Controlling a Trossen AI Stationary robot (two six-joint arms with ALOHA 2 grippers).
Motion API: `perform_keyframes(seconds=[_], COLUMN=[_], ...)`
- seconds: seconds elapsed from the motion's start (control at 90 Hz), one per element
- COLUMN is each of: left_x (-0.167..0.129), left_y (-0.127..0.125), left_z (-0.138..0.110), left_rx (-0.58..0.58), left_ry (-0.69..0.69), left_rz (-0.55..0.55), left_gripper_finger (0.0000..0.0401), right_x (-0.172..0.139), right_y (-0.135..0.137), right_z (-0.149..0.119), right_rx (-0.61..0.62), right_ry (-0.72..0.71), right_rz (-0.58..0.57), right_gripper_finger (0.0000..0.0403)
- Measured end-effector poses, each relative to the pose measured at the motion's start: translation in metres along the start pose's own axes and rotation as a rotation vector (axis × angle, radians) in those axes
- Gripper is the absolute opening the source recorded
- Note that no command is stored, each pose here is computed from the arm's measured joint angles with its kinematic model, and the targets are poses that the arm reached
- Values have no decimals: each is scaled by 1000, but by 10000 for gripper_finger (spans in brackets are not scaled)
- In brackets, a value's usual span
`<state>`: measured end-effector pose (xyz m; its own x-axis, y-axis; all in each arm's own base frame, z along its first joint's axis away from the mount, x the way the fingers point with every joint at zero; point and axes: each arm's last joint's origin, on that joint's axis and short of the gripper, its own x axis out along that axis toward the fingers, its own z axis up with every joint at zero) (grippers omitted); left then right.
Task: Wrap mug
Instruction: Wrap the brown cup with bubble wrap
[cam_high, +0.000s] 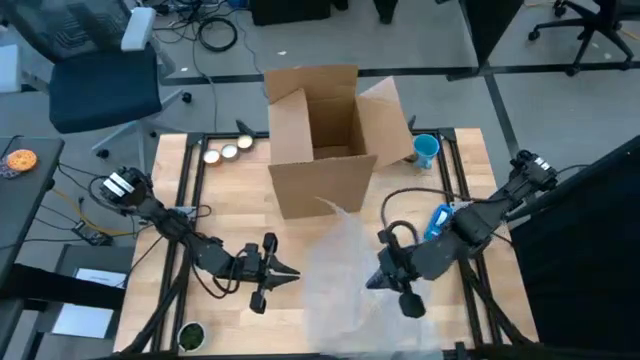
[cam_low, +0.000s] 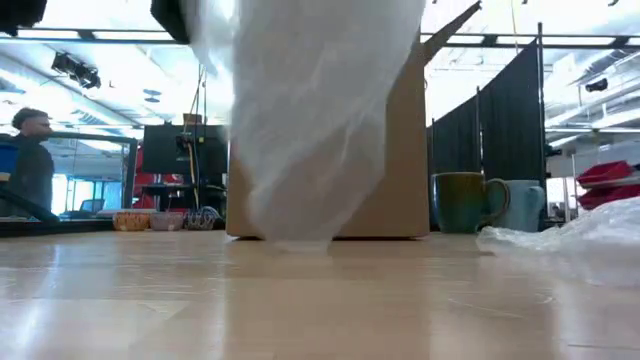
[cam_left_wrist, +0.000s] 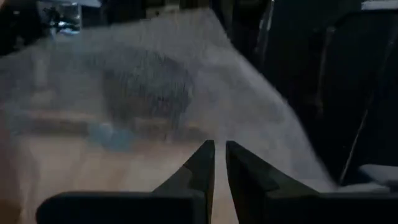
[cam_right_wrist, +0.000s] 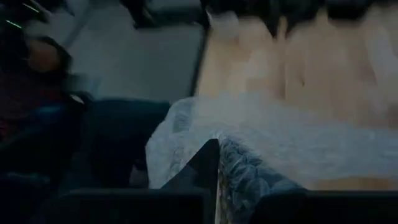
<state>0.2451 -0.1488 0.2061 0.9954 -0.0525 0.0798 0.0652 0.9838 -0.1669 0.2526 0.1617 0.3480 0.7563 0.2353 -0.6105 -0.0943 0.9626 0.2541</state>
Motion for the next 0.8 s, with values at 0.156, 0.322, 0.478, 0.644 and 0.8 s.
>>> perform_keyframes(seconds=[0.156, 0.322, 0.478, 0.644, 0.8], left_x=[22, 47, 60, 61, 52], left_y=[17, 36, 59, 82, 89], left_z=[-19, -39, -59, -93, -114], left_rx=[-52, -50, -68, -139, -189], left_ry=[40, 80, 124, 264, 438], left_rz=[122, 209, 294, 404, 459], left_gripper_finger=[26, 26, 26, 26, 26], right_x=[24, 39, 47, 52, 53], right_y=[-34, -71, -93, -101, -100], right_z=[-28, -55, -69, -71, -69], right_rx=[86, 162, 199, 198, 158], right_ry=[132, 270, 332, 311, 288], right_rz=[-155, -297, -352, -352, -329], right_gripper_finger=[0, 0, 0, 6, 32])
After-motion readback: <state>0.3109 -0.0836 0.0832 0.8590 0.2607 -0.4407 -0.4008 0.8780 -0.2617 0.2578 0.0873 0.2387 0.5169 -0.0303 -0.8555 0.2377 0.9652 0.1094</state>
